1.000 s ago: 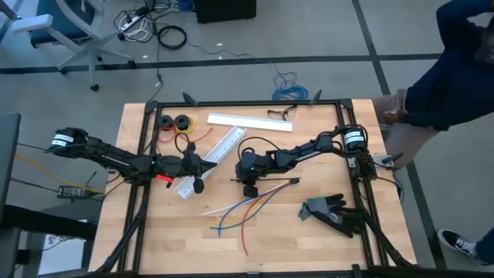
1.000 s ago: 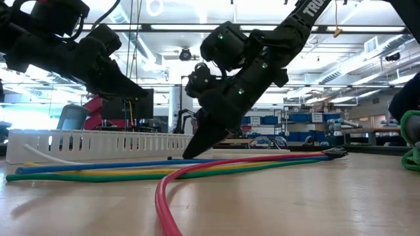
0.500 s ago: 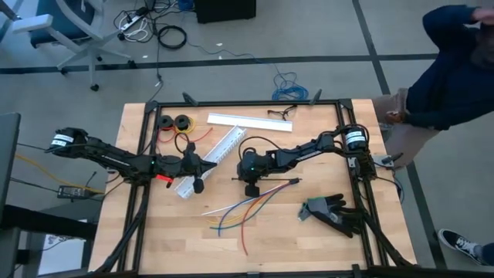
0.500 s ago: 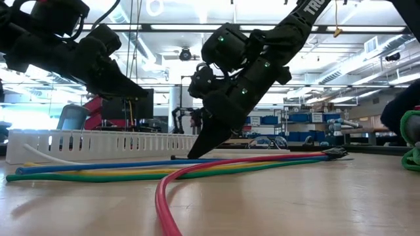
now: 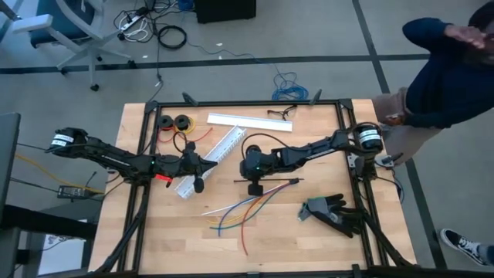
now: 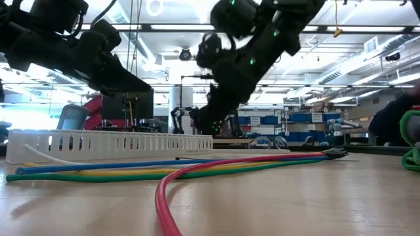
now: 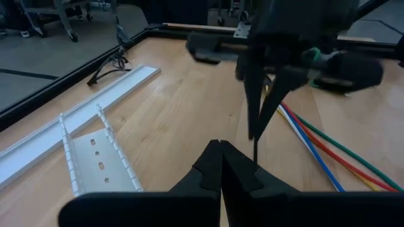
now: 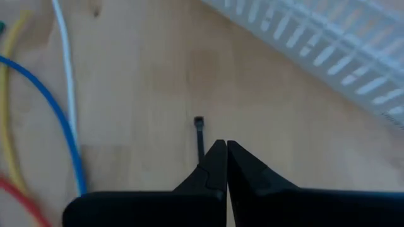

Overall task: Ziptie cables
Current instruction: Wrap the black zip tie on the cables

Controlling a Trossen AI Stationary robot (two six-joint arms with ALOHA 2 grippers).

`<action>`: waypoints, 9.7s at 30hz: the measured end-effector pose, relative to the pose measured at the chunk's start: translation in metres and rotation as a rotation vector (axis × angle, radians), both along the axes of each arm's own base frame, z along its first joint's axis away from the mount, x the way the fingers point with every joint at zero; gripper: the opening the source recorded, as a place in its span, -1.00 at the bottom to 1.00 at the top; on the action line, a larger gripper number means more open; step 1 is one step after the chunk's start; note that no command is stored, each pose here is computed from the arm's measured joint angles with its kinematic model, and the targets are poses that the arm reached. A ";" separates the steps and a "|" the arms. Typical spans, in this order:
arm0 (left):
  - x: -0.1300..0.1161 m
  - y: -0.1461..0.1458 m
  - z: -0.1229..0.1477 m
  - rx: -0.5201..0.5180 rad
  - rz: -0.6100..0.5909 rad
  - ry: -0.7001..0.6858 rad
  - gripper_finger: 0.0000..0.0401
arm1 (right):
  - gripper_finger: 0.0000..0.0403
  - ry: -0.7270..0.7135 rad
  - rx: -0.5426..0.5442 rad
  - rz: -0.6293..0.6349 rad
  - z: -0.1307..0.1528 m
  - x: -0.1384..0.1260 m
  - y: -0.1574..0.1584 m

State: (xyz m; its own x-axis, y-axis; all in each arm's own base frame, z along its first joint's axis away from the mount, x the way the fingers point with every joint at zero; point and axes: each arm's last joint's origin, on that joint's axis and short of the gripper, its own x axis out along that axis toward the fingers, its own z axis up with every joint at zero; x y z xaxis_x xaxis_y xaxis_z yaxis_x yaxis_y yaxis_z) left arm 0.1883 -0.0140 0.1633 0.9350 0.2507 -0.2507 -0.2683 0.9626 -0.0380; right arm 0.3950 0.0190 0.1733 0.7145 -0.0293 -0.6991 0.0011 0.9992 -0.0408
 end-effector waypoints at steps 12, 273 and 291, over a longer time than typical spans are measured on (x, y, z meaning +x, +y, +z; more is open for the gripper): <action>0.000 0.000 0.000 0.005 0.002 -0.001 -0.97 | -0.88 0.129 0.035 -0.024 -0.028 -0.001 0.002; 0.148 0.099 0.032 -0.033 -0.157 0.789 -0.62 | -1.00 -0.076 -0.002 -0.433 0.002 -0.146 0.016; 0.146 0.094 0.010 -0.065 -0.230 0.895 -0.19 | -1.00 -0.089 -0.002 -0.421 0.003 -0.145 0.018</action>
State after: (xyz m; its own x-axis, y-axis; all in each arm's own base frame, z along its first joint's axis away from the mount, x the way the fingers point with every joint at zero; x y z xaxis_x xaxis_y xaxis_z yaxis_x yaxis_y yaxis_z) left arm 0.3345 0.0799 0.1732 0.4113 0.0434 -0.9105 -0.0267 0.9990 0.0356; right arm 0.2497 0.0368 0.1766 0.6974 -0.3322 -0.6351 0.4121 0.9108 -0.0239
